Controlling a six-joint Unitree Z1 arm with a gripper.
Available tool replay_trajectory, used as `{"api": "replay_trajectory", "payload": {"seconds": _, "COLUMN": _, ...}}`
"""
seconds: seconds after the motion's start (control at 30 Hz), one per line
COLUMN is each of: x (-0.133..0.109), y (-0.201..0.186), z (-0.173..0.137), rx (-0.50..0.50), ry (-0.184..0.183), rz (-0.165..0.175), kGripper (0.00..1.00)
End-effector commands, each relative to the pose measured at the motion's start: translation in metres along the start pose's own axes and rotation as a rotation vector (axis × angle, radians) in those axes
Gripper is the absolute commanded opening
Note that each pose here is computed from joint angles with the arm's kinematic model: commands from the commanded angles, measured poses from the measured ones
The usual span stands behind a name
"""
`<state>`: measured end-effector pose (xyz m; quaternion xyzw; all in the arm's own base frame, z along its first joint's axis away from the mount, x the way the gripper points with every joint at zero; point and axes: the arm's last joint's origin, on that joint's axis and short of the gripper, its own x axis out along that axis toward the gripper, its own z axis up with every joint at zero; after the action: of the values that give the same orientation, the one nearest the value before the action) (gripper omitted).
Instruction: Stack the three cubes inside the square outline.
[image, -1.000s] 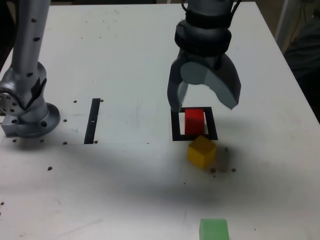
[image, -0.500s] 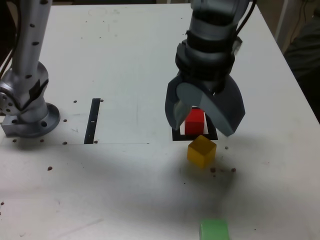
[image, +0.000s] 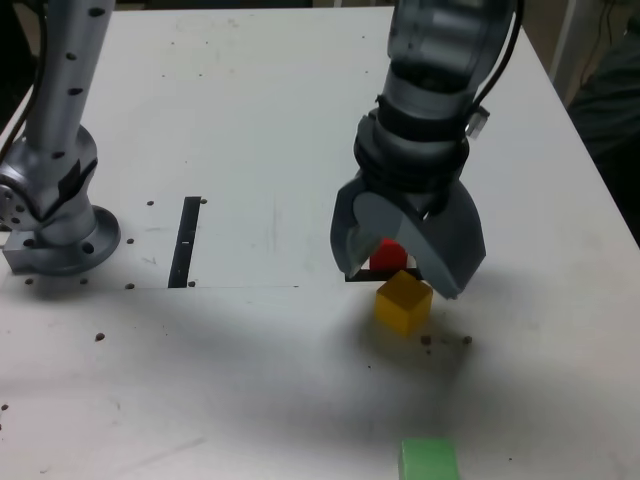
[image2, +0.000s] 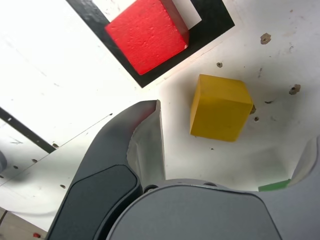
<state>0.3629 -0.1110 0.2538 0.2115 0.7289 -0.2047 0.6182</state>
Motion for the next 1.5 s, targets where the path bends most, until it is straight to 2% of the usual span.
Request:
{"api": "replay_trajectory", "payload": {"seconds": 0.0, "x": 0.008, "y": -0.001, "z": 0.003, "rx": 0.005, "ry": 0.011, "rz": -0.011, "kGripper": 0.98}}
{"api": "replay_trajectory", "payload": {"seconds": 0.47, "x": 0.036, "y": -0.001, "z": 0.015, "rx": 0.013, "ry": 0.012, "rz": -0.064, "kGripper": 0.95}}
{"api": "replay_trajectory", "payload": {"seconds": 0.77, "x": 0.044, "y": 0.000, "z": 0.022, "rx": 0.017, "ry": -0.003, "rz": -0.082, "kGripper": 0.87}}
{"api": "replay_trajectory", "payload": {"seconds": 0.93, "x": 0.047, "y": 0.000, "z": 0.023, "rx": 0.010, "ry": 0.008, "rz": -0.090, "kGripper": 0.72}}
{"api": "replay_trajectory", "payload": {"seconds": 1.1, "x": 0.047, "y": 0.000, "z": 0.023, "rx": 0.000, "ry": 0.014, "rz": -0.086, "kGripper": 0.41}}
{"api": "replay_trajectory", "payload": {"seconds": 1.2, "x": 0.046, "y": 0.000, "z": 0.023, "rx": 0.000, "ry": 0.010, "rz": -0.081, "kGripper": 0.26}}
{"api": "replay_trajectory", "payload": {"seconds": 1.27, "x": 0.046, "y": 0.001, "z": 0.023, "rx": 0.000, "ry": 0.009, "rz": -0.081, "kGripper": 0.23}}
{"api": "replay_trajectory", "payload": {"seconds": 1.47, "x": 0.046, "y": 0.001, "z": 0.023, "rx": 0.000, "ry": 0.005, "rz": -0.080, "kGripper": 0.23}}
